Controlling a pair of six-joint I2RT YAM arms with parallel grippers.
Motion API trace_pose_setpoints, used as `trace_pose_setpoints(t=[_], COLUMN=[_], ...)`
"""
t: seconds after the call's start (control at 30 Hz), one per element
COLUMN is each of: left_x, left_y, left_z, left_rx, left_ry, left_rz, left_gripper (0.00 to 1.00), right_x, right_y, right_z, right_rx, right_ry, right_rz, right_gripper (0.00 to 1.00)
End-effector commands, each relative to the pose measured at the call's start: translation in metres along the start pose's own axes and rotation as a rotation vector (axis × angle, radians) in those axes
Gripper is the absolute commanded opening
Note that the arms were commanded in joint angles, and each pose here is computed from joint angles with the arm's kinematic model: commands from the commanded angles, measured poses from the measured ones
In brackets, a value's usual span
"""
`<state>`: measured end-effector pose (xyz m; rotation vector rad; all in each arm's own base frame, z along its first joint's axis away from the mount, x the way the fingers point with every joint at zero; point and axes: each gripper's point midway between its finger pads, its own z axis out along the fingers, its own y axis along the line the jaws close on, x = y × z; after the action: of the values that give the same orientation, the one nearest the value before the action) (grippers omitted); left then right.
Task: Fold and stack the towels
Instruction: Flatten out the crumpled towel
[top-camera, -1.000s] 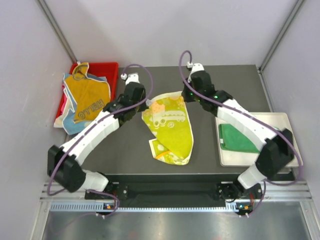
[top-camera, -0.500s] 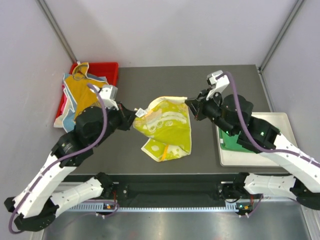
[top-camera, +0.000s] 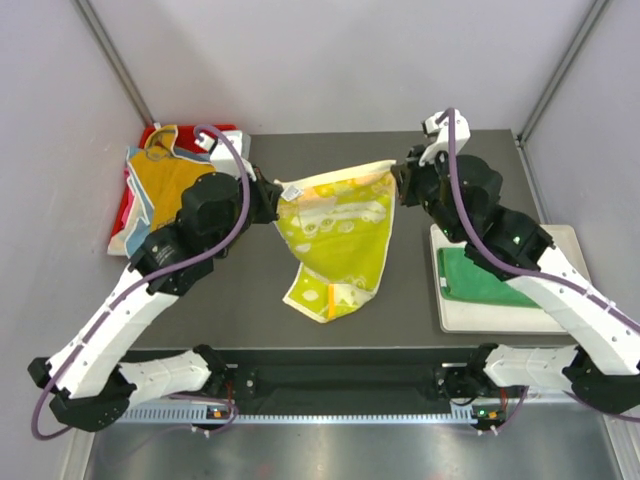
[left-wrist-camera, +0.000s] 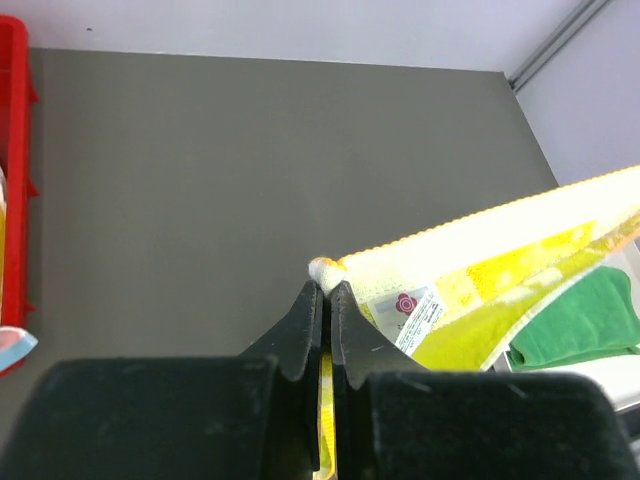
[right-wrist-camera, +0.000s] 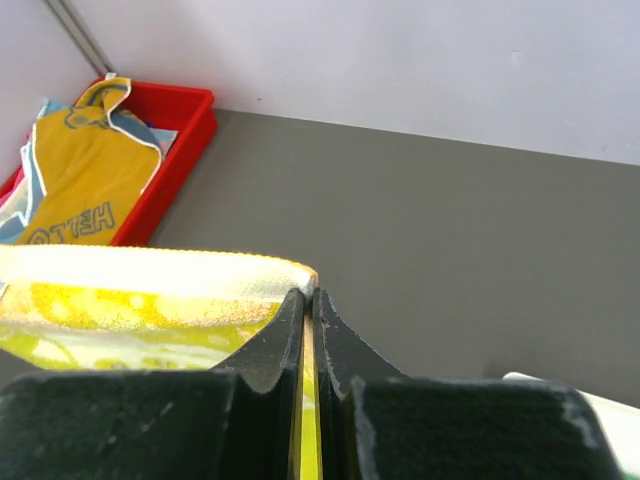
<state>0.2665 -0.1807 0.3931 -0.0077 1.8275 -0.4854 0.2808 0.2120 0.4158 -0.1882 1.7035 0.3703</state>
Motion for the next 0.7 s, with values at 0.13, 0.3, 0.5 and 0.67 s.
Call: trace_pose_setpoints(t=[0.13, 0.3, 0.5, 0.67], left_x=[-0.066, -0.08, -0.093, -0.103], left_y=[-0.028, -0.041, -0.047, -0.05], left_z=[-0.037, -0.07, -0.108, -0.126], left_rx=[0.166, 0.289, 0.393, 0.433], left_ry=[-0.14, -0.162, -0.194, -0.212], left_rz=[0.028, 0.037, 0.031, 0.005], left_gripper=[0.0, 0.0, 0.0, 0.0], right_x=[-0.069, -0.08, -0.103, -0.123], right_y=[-0.007, 0.005, 0.017, 0.025], right_z=[-0.033, -0.056, -0.086, -0.106], right_rx=[-0.061, -0.171, -0.293, -0.365], right_ry=[-0.134, -0.152, -0.193, -0.224], right_rz=[0.029, 0.077, 0.126, 0.154], right_gripper=[0.0, 0.0, 0.0, 0.0])
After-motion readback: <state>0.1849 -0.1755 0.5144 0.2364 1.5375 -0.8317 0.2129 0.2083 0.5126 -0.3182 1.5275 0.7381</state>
